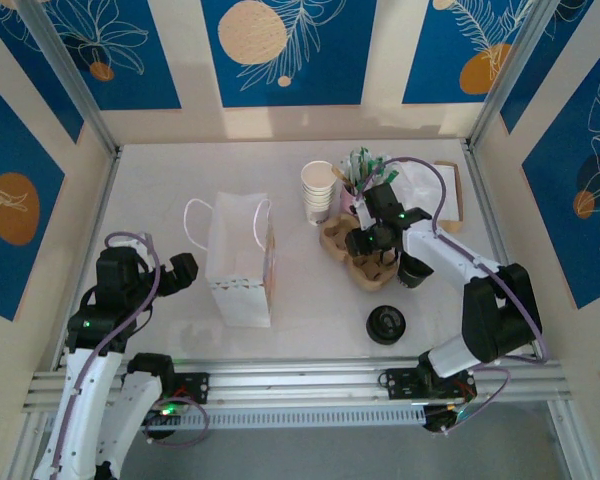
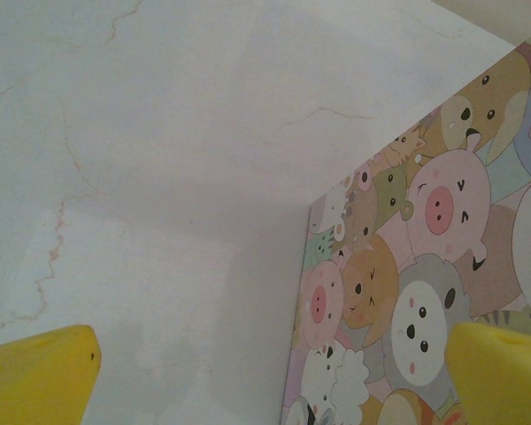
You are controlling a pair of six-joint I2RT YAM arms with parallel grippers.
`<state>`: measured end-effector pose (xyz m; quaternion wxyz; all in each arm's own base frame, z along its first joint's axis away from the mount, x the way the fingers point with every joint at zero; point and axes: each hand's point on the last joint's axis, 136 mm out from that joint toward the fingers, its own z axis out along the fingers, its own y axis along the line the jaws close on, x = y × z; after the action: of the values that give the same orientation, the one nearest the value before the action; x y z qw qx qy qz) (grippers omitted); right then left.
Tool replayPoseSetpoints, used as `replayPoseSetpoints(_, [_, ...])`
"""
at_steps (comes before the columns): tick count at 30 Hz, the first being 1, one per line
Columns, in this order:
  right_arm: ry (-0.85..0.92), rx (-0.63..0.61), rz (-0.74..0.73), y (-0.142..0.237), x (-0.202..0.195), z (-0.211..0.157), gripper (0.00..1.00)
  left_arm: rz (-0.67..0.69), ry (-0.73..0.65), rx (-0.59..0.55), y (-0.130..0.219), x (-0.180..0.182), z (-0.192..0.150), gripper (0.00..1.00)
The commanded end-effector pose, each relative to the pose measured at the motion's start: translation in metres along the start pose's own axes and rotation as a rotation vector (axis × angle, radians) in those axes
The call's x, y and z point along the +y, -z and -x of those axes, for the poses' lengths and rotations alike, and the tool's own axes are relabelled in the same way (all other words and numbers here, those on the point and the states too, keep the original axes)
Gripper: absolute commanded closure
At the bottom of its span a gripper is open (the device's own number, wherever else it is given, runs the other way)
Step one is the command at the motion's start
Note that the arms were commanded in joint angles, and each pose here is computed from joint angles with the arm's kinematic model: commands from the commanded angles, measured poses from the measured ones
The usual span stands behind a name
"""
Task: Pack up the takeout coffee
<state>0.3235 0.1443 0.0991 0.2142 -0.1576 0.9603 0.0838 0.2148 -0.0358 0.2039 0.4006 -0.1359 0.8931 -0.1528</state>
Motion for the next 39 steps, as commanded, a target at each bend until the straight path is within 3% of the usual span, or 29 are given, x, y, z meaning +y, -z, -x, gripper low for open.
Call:
replayPoseSetpoints(1, [0.026, 0.028, 0.022, -0.008, 0.007, -0.008, 0.52, -0.014, -0.002, -0.007, -0.002, -0.001, 0.001, 0.00])
replayPoseSetpoints(25, [0.053, 0.004, 0.066, -0.002, 0.020, -0.009, 0.50, -0.016, -0.002, -0.006, -0.002, -0.001, 0.001, 0.00])
replayPoseSetpoints(37, [0.083, 0.045, 0.006, -0.011, 0.015, -0.011, 0.53, -0.016, -0.002, -0.004, -0.003, -0.001, 0.001, 0.00])
replayPoseSetpoints(39, [0.082, 0.042, 0.003, -0.010, 0.015, -0.011, 0.58, -0.015, -0.002, -0.002, -0.003, -0.001, 0.000, 0.00])
